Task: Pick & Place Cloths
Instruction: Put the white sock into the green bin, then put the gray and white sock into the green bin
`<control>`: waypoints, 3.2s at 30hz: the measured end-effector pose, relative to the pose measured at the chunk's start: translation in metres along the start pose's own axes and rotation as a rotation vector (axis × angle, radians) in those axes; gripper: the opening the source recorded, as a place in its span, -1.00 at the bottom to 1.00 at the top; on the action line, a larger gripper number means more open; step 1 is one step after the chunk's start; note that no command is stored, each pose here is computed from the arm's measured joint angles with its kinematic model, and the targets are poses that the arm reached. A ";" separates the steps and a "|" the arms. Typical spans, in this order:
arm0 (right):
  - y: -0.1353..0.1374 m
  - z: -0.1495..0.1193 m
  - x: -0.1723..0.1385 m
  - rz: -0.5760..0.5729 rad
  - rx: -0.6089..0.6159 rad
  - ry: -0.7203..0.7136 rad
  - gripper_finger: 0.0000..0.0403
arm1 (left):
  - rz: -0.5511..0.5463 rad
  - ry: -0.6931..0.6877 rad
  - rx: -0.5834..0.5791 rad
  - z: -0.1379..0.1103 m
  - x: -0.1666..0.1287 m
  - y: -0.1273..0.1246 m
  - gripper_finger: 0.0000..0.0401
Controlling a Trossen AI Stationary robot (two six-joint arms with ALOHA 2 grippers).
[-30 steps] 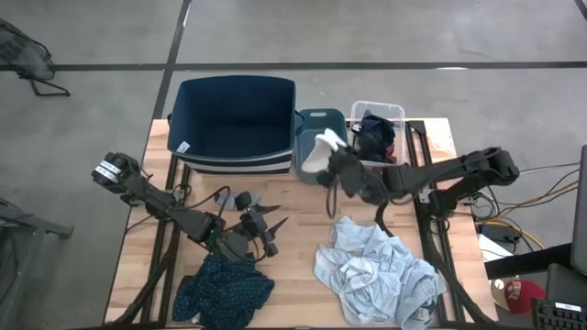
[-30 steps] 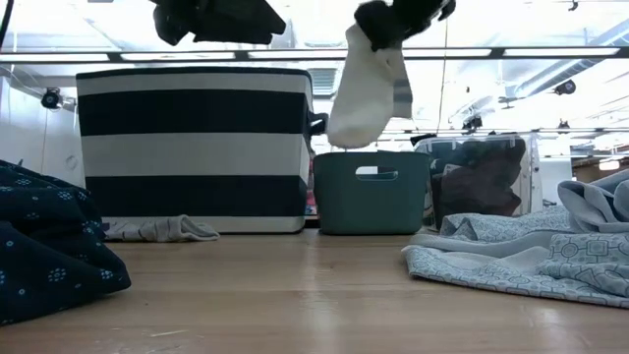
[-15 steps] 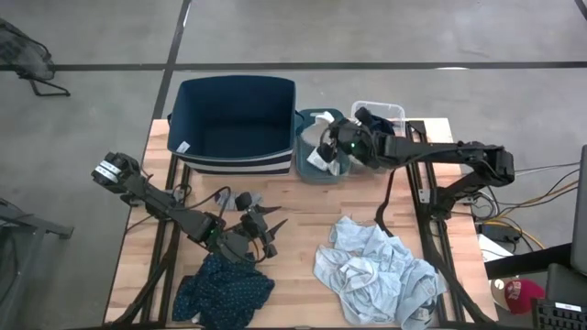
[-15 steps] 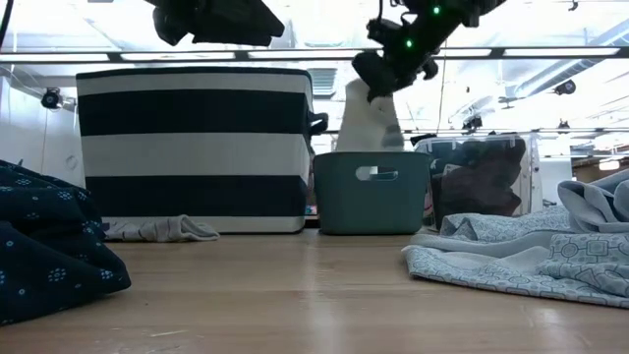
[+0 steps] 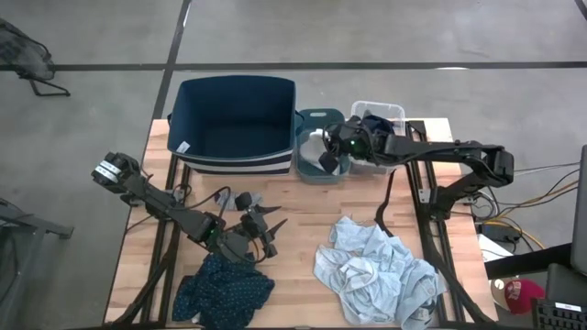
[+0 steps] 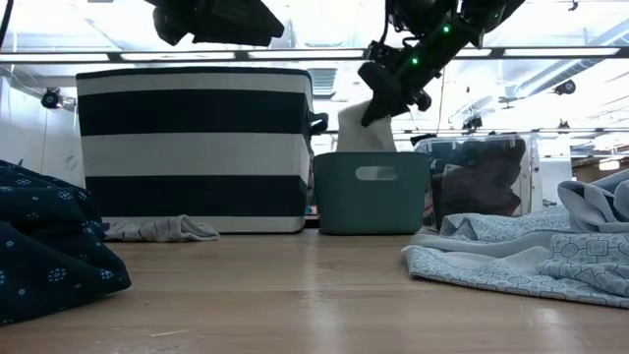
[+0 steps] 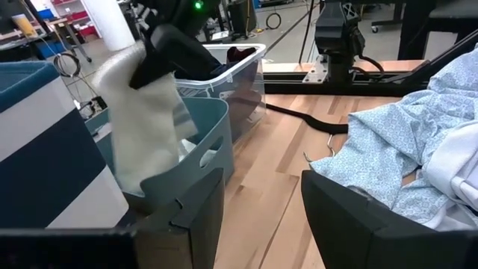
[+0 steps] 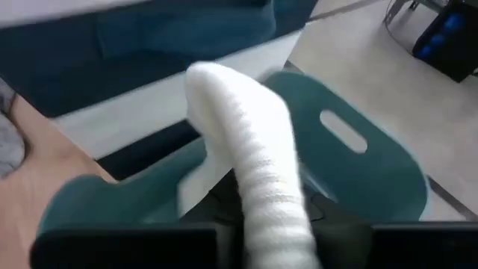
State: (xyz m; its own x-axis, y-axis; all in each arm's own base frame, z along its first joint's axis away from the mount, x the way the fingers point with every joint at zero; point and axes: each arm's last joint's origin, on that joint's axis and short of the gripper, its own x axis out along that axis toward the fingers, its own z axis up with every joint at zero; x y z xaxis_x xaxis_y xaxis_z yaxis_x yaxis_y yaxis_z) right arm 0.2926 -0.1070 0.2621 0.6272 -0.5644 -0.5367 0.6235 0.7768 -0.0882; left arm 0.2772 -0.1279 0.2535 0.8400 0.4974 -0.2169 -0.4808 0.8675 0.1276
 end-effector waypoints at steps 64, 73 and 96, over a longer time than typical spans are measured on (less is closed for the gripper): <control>0.097 -0.029 -0.044 0.325 -0.071 -0.089 0.05 | 0.148 0.834 -0.345 -0.124 0.041 0.102 -0.14; 0.103 -0.031 -0.049 0.349 -0.075 -0.099 0.05 | 0.028 0.826 -0.258 -0.121 0.044 0.099 -0.74; 0.137 -0.052 -0.053 0.627 -0.306 -0.084 -0.09 | -0.420 0.394 0.018 -0.048 0.039 0.033 -0.97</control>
State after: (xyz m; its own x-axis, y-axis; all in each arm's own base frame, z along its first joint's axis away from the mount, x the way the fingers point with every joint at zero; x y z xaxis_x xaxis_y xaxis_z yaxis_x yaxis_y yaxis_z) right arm 0.3204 0.0438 0.2351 0.8672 0.0055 -0.4980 -0.0193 0.9996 -0.0225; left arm 0.2816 -0.0799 0.2025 0.7993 0.0765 -0.5961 -0.1184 0.9925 -0.0314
